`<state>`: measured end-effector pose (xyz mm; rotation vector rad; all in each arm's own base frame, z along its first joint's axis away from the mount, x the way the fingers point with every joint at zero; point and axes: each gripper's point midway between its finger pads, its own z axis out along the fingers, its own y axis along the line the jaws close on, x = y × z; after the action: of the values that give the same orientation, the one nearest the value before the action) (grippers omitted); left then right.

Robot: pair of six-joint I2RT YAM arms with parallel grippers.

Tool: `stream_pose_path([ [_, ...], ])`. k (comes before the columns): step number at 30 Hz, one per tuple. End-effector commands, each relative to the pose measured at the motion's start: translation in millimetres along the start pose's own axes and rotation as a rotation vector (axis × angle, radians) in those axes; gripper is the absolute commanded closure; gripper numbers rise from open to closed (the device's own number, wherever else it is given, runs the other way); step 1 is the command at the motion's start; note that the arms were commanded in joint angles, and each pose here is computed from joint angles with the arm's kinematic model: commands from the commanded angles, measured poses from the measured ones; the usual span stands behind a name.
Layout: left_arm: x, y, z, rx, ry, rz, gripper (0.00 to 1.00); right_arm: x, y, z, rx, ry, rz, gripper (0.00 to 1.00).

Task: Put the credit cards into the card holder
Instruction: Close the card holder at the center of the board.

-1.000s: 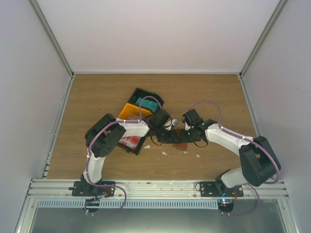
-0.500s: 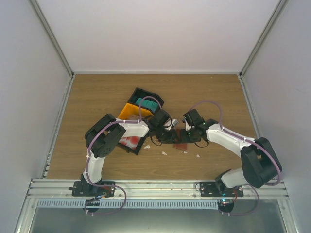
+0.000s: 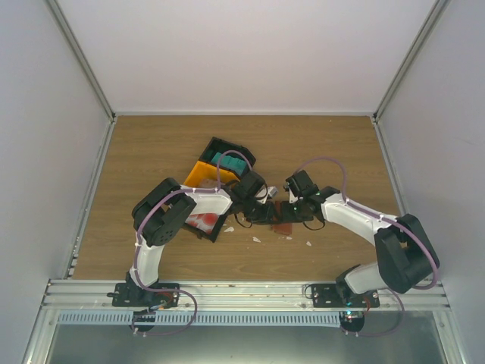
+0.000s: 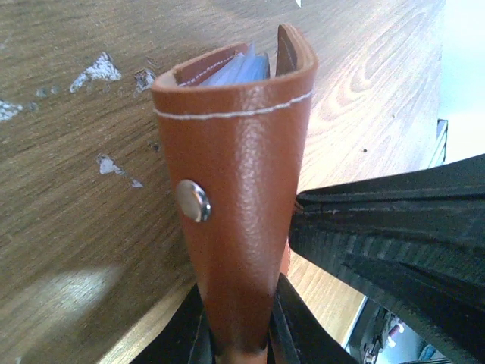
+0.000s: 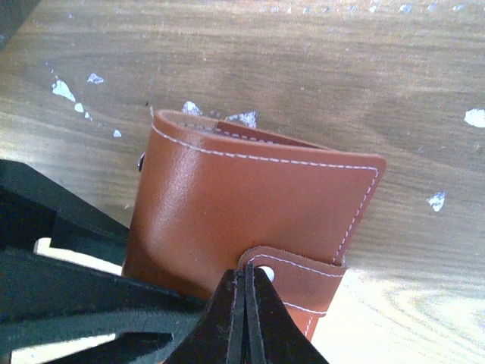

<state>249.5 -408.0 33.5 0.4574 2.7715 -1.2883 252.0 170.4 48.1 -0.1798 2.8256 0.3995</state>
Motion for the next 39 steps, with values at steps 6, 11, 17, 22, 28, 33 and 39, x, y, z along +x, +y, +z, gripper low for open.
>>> stream_pose_path([
  [6,29.8,71.7,-3.4,-0.267,0.017,-0.077,0.67,-9.5,-2.0,9.2,-0.001,-0.042,0.025,0.99],
  [11,30.9,64.8,-14.0,-0.262,-0.001,-0.073,0.57,-3.1,4.5,10.9,-0.05,-0.022,0.015,0.99],
  [17,30.6,67.2,-24.5,-0.303,-0.03,-0.071,0.54,-7.5,4.2,-0.8,-0.065,-0.041,-0.002,0.99],
  [22,30.3,67.0,-22.6,-0.291,-0.03,-0.073,0.56,-10.6,4.8,-8.2,-0.077,-0.026,-0.066,0.99],
  [28,21.9,65.1,-17.2,-0.282,-0.035,-0.071,0.66,-6.4,7.5,-8.0,-0.098,0.021,-0.103,1.0],
  [33,20.1,67.5,-14.1,-0.285,-0.03,-0.072,0.67,-4.6,10.8,-2.3,-0.121,0.04,-0.112,1.0],
  [39,18.0,72.6,-12.8,-0.311,-0.034,-0.077,0.66,0.3,10.2,4.0,-0.124,0.07,-0.119,1.0],
])
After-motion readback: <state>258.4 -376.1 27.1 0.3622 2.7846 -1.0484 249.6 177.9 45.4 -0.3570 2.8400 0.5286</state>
